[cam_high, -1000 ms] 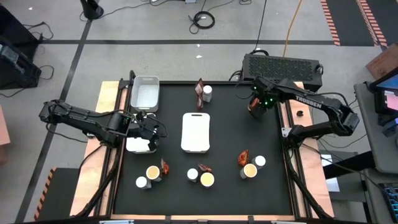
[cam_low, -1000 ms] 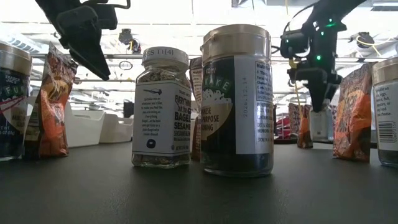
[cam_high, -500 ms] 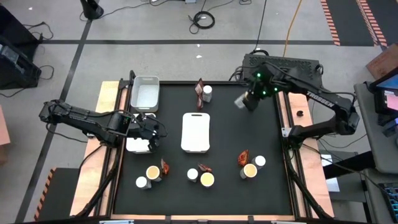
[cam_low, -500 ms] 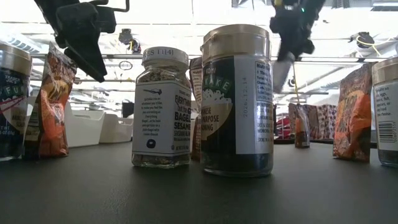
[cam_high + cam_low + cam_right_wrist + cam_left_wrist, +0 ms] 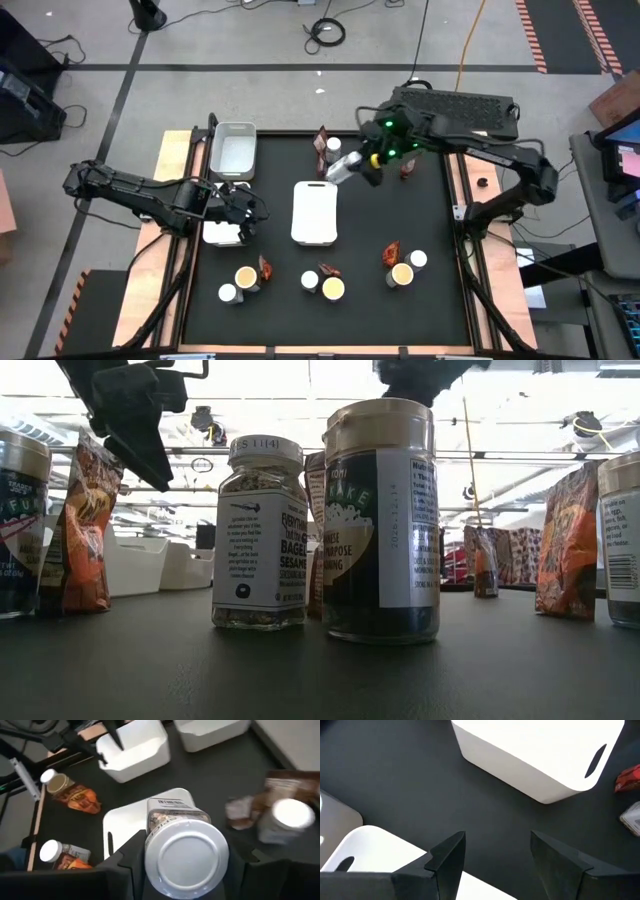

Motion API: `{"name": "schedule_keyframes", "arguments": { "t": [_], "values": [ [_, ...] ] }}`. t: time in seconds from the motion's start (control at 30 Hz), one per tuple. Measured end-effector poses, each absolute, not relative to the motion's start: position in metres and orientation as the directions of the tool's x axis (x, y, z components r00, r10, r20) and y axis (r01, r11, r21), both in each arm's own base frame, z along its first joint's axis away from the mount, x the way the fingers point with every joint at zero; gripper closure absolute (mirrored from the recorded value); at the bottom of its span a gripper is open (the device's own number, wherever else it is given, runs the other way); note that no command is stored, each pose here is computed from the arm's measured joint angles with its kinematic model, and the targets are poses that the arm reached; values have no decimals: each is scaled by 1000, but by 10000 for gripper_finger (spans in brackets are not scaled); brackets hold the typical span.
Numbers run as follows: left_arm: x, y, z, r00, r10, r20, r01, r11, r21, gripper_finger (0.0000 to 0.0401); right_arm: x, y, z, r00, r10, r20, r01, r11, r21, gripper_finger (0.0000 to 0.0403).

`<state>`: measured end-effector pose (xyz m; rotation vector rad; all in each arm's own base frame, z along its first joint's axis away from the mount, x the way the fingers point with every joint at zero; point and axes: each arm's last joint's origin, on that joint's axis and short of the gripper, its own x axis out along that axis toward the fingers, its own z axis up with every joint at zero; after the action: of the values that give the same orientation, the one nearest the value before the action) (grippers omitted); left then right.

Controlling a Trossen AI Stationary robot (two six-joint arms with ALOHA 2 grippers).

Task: Sort spices by type
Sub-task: Put the white seasoning bottle into the right white bin

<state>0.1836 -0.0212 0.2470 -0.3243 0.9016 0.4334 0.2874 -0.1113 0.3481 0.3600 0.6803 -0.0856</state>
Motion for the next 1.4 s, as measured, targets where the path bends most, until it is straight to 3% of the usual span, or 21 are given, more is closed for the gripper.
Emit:
{"name": "schedule_keyframes", "arguments": {
  "t": [0.4,0.63,1.2,1.4],
  "values": [
    [188,-9,252,562,281,-778,-485,874,-34,175,346,-109,322,711,140,-689,114,944,309,257],
    [188,-4,252,554,295,-779,-492,870,-20,175,367,-102,308,616,183,-766,75,955,288,257],
    [189,-4,252,560,295,-774,-493,869,-25,175,403,-79,252,483,144,-864,-7,987,161,257],
    [190,-4,253,575,294,-764,-487,873,-31,175,408,-79,238,432,66,-899,24,996,85,257]
  ]
}}
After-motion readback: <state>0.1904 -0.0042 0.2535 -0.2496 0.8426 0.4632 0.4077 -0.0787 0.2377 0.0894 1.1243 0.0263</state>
